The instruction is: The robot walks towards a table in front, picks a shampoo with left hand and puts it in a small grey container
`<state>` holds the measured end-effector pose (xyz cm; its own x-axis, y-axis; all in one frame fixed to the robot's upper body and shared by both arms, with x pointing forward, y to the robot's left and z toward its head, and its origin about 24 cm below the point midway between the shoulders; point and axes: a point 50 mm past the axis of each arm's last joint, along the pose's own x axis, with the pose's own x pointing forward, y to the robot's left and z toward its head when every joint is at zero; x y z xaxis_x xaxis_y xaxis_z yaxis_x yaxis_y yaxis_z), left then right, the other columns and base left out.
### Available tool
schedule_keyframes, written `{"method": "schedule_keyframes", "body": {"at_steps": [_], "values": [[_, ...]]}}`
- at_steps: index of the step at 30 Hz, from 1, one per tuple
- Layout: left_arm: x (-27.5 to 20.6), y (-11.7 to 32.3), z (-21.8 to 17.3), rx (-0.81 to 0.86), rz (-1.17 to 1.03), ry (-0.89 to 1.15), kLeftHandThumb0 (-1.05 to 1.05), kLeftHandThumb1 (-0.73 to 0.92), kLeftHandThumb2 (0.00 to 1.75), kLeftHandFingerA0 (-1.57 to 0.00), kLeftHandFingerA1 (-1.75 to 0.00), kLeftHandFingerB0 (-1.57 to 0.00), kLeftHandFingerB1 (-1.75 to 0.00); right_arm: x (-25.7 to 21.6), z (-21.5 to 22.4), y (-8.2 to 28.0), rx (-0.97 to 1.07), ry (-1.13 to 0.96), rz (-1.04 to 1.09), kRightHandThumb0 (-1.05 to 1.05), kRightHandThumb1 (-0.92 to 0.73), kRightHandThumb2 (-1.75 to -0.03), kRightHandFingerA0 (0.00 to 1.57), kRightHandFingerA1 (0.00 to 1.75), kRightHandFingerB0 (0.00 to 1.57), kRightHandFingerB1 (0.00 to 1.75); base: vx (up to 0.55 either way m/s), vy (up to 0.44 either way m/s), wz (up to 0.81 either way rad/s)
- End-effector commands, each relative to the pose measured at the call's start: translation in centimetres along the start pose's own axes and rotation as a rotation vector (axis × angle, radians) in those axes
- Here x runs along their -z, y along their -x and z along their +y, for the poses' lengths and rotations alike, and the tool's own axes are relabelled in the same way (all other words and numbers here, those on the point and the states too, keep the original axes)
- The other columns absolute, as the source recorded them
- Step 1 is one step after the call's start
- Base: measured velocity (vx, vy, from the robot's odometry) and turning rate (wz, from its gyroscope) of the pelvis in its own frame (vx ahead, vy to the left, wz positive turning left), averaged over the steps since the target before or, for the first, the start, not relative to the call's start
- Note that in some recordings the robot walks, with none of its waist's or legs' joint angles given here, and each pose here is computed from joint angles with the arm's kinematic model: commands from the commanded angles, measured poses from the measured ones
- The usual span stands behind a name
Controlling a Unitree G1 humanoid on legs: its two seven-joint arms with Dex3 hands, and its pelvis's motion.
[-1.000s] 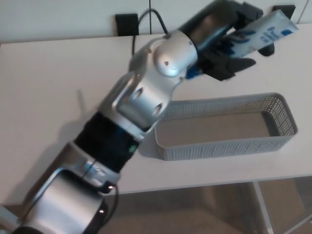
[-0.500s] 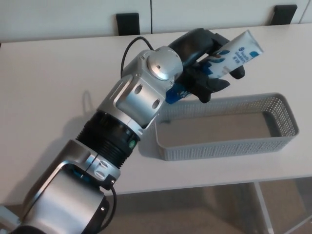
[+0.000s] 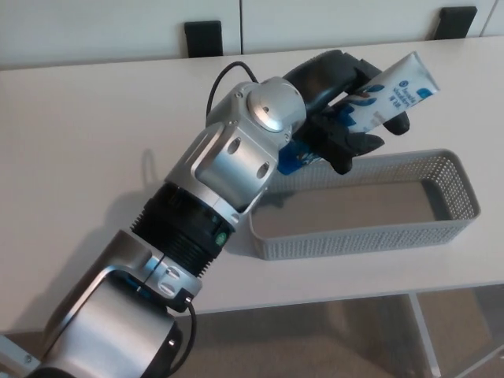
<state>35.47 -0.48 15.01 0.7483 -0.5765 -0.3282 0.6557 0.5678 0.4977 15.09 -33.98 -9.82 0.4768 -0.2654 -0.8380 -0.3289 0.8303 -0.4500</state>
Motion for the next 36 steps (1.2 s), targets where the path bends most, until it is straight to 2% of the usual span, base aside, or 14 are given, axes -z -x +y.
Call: {"method": "schedule_keyframes", "body": {"at_steps": [1, 4, 7, 10, 11, 12, 13, 14, 15, 16, 17, 21, 33, 36], "values": [[0.4, -0.3, -0.8, 0.026, 0.035, 0.012, -0.16, 0.65, 0.87, -1.06, -1.28, -0.83, -1.0, 0.2, -0.2, 0.0, 0.004, -0.009, 0.02, -0.34, -0.62, -0.75, 0.59, 0.53, 0.46, 0.46, 0.0, 0.0, 0.0], [0.7, -0.4, -0.9, 0.028, 0.045, 0.011, -0.14, 0.67, 0.86, -1.08, -1.24, -0.86, -0.97, 0.3, -0.3, 0.1, 0.001, -0.006, 0.02, -0.24, -0.7, -0.6, 0.64, 0.44, 0.49, 0.38, 0.0, 0.0, 0.0], [1.0, -0.2, -1.0, 0.029, 0.055, 0.005, -0.14, 0.65, 0.89, -1.1, -1.19, -0.88, -0.89, 0.3, -0.3, 0.1, -0.001, -0.009, 0.022, -0.34, -0.63, -0.75, 0.6, 0.53, 0.44, 0.46, 0.0, 0.0, 0.0], [1.3, -0.2, -1.0, 0.021, 0.063, -0.01, -0.28, 0.72, 0.62, -1.1, -0.79, -0.76, -0.51, 0.5, -0.2, 0.1, -0.003, -0.01, 0.024, -0.24, -0.71, -0.6, 0.64, 0.45, 0.48, 0.38, 0.0, 0.0, 0.0], [1.4, -0.2, -1.0, 0.025, 0.09, -0.021, -0.42, 0.62, 0.59, -0.83, -0.56, -0.54, -0.4, 0.5, -0.2, 0.1, -0.005, -0.022, 0.023, -0.22, -0.71, -0.61, 0.63, 0.46, 0.47, 0.38, 0.0, 0.0, 0.0], [1.4, -0.3, -1.0, 0.027, 0.096, -0.023, -0.42, 0.62, 0.59, -0.83, -0.56, -0.54, -0.4, 0.5, -0.2, 0.1, -0.005, -0.025, 0.022, -0.22, -0.71, -0.61, 0.63, 0.46, 0.47, 0.38, 0.0, 0.0, 0.0], [1.2, -0.1, -1.0, 0.085, 0.124, -0.177, -0.74, 0.57, 0.57, -0.24, -0.4, -0.06, -0.22, 0.6, -0.1, 0.1, -0.006, -0.024, 0.023, -0.23, -0.71, -0.61, 0.62, 0.45, 0.48, 0.38, 0.0, 0.0, 0.0], [1.3, -0.2, -1.1, 0.099, 0.149, -0.22, -0.74, 0.43, 0.87, 0.0, -0.24, 0.0, -0.12, 0.7, 0.0, 0.1, -0.006, -0.029, 0.03, -0.24, -0.71, -0.61, 0.62, 0.45, 0.48, 0.38, 0.0, 0.0, 0.0], [1.4, -0.1, -1.2, 0.101, 0.152, -0.224, -0.74, 0.43, 0.87, 0.0, -0.24, 0.0, -0.12, 0.8, 0.0, 0.1, -0.006, -0.029, 0.031, -0.24, -0.71, -0.61, 0.62, 0.45, 0.48, 0.38, 0.0, 0.0, 0.0], [1.6, -0.3, -1.3, 0.104, 0.159, -0.227, -0.92, 0.56, 0.57, 0.0, 0.0, 0.0, 0.0, 0.8, 0.0, 0.2, -0.006, -0.028, 0.025, -0.24, -0.71, -0.6, 0.63, 0.45, 0.48, 0.39, 0.0, 0.0, 0.0], [1.7, -0.3, -1.3, 0.102, 0.161, -0.228, -0.88, 0.45, 0.85, 0.0, 0.0, 0.0, 0.0, 0.8, 0.0, 0.2, -0.009, -0.029, 0.023, -0.23, -0.71, -0.61, 0.62, 0.45, 0.48, 0.39, 0.0, 0.0, 0.0], [1.8, -0.3, -1.5, 0.102, 0.159, -0.238, -0.96, 0.54, 0.59, 0.0, 0.0, 0.0, 0.0, 1.1, 0.1, 0.2, -0.009, -0.02, 0.03, -0.24, -0.72, -0.61, 0.62, 0.45, 0.48, 0.38, 0.0, 0.0, 0.0], [2.3, 0.4, -1.3, 0.102, 0.158, -0.243, -0.87, 0.44, 0.85, 0.0, 0.0, 0.0, 0.0, 2.1, 0.5, 0.5, -0.013, 0.024, 0.044, -0.34, -0.6, -0.76, 0.59, 0.54, 0.46, 0.48, 0.0, 0.0, 0.0], [1.3, 1.1, -0.8, 0.065, 0.08, -0.236, -0.82, 0.44, 0.87, 0.0, 0.0, 0.0, 0.0, 2.4, 0.5, 0.5, -0.009, 0.025, 0.058, -0.27, -0.69, -0.6, 0.63, 0.45, 0.48, 0.38, 0.0, 0.0, 0.0]]}}
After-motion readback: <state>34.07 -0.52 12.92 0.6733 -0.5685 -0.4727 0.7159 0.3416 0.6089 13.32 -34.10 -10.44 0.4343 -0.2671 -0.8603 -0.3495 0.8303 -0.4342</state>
